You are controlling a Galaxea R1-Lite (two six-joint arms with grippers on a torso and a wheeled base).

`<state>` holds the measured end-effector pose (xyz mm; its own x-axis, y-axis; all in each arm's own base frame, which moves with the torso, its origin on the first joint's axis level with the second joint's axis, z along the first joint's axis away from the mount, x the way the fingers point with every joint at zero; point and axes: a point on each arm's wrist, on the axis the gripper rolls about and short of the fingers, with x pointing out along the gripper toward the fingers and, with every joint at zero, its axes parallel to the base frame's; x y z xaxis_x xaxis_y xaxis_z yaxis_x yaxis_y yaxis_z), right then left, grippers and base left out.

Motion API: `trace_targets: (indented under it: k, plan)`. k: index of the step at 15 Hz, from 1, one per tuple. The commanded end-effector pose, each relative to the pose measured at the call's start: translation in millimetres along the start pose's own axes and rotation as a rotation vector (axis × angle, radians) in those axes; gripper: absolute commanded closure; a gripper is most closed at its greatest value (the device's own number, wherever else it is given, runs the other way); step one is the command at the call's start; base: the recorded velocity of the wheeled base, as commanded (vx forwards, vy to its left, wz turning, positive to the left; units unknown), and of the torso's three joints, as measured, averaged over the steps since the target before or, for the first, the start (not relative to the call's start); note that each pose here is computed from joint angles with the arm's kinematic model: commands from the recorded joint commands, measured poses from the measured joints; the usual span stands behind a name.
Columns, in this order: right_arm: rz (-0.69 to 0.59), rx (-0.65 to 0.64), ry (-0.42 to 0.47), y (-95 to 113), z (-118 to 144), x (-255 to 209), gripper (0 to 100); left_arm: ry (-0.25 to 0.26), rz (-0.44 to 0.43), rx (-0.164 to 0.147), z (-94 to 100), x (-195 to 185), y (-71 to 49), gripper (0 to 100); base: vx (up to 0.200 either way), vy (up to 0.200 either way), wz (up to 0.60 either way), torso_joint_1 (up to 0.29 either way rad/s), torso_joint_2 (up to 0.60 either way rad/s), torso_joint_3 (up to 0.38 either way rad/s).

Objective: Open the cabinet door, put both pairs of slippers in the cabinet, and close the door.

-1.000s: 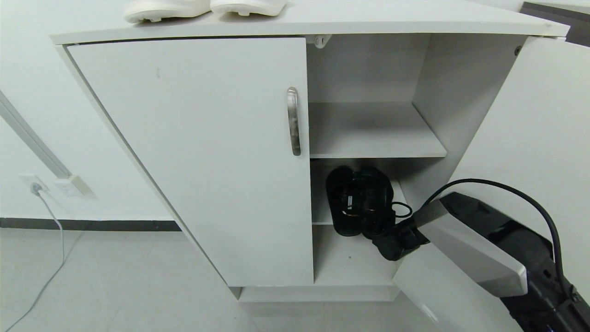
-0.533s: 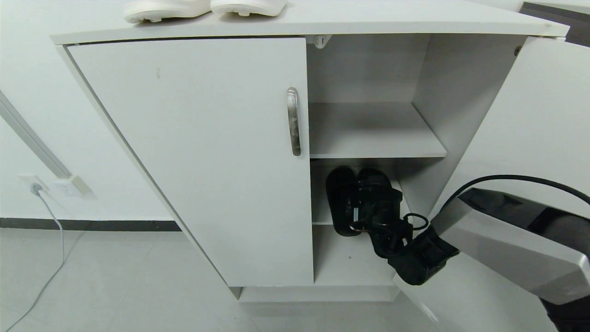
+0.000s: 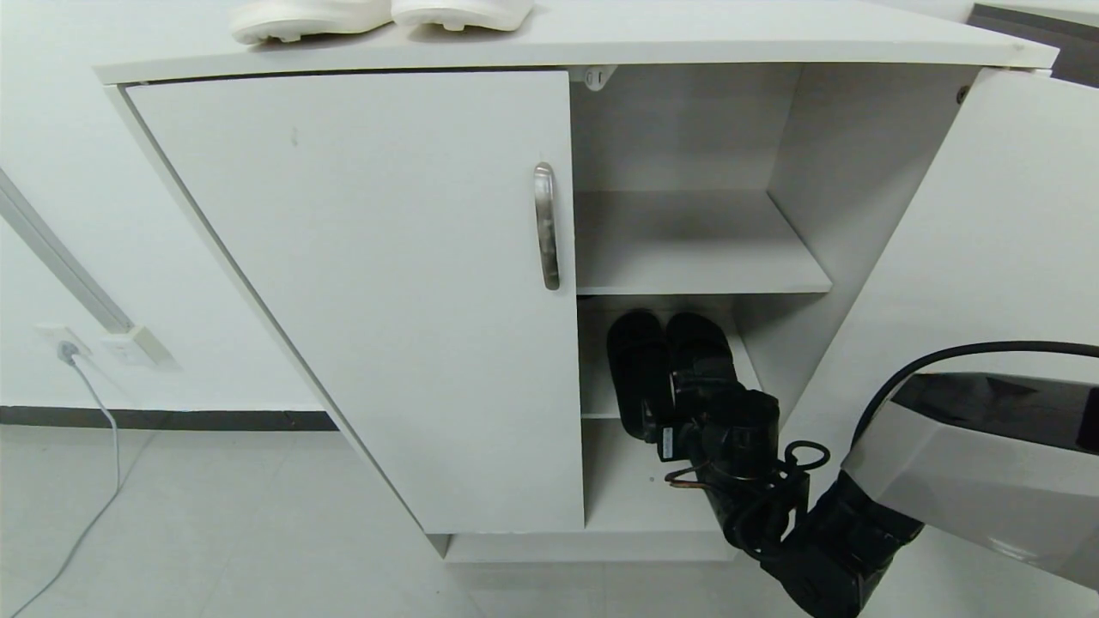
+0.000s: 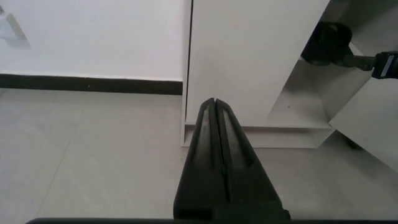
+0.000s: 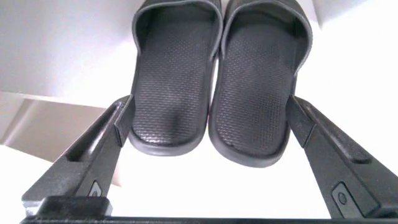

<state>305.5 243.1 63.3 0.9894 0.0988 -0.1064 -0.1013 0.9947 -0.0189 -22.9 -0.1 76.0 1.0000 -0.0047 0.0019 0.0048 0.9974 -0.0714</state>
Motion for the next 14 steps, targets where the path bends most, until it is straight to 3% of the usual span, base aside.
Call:
trace_targets:
  k: [1,3,9,14]
  plan:
    - [0.015,-0.004,0.001,3.3,0.9,-5.4,0,0.0,0.0,-0.001,0.4,0.0,0.0,100,0.0,0.0,0.0,0.0,0.0,0.0]
    - [0.015,-0.003,-0.003,3.2,1.1,-5.6,0,0.0,0.0,-0.001,0.4,0.0,0.0,100,0.0,0.0,0.0,0.0,0.0,0.0]
    - [0.017,-0.013,0.005,3.5,-3.4,-6.8,0,0.002,0.0,-0.001,-0.1,0.1,0.0,100,-0.2,0.0,0.0,0.002,0.0,0.002]
    - [0.017,-0.012,0.004,3.7,-3.5,-6.5,0,0.0,-0.001,0.001,0.4,0.0,-0.1,100,0.0,0.0,0.0,0.0,0.0,0.0]
